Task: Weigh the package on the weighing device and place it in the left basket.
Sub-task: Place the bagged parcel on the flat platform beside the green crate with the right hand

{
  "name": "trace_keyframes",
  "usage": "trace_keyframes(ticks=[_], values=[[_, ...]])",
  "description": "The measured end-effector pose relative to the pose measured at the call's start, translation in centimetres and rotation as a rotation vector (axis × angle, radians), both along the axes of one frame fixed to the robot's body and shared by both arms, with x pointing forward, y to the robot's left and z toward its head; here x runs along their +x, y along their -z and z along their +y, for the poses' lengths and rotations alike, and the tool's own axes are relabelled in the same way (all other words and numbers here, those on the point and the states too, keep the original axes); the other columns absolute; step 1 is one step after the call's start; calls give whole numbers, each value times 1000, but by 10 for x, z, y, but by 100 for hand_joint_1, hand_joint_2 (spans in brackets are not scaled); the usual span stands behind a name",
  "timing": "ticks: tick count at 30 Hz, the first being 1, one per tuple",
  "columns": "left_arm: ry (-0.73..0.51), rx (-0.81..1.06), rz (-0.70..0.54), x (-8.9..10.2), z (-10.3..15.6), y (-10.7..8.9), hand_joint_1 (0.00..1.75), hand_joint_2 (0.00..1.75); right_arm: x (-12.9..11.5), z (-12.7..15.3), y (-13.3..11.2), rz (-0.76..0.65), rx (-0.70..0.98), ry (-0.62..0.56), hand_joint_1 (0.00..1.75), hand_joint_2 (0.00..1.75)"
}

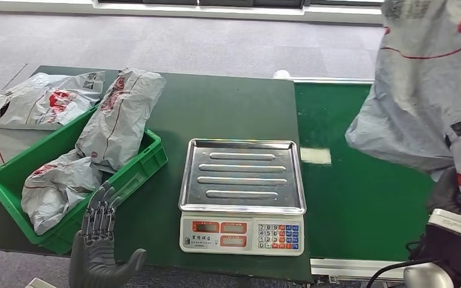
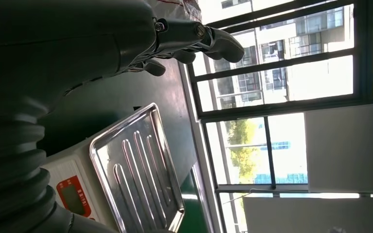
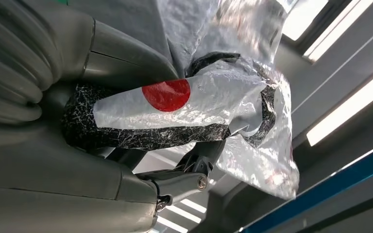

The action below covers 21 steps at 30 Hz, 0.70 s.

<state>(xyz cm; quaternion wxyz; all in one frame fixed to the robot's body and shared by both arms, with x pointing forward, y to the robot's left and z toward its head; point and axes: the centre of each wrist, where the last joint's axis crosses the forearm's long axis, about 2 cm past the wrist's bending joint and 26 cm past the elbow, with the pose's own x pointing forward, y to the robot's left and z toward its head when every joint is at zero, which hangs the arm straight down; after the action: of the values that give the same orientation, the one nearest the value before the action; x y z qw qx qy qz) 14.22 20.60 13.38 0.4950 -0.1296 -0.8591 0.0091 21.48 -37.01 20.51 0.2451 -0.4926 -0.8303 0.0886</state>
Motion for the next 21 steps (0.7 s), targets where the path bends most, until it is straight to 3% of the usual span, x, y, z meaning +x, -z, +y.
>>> trace_keyframes(ticks=[4, 12, 21], values=[[-7, 3, -1, 0, 1, 1, 0, 175, 1, 21, -2, 40, -15, -110, 175, 175], [-33, 23, -29, 2, 3, 4, 0, 175, 24, 96, 10, 487, -254, -443, 175, 175], [-56, 38, -20, 1, 3, 6, 0, 175, 41, 157, 20, 671, -273, -630, 175, 175]])
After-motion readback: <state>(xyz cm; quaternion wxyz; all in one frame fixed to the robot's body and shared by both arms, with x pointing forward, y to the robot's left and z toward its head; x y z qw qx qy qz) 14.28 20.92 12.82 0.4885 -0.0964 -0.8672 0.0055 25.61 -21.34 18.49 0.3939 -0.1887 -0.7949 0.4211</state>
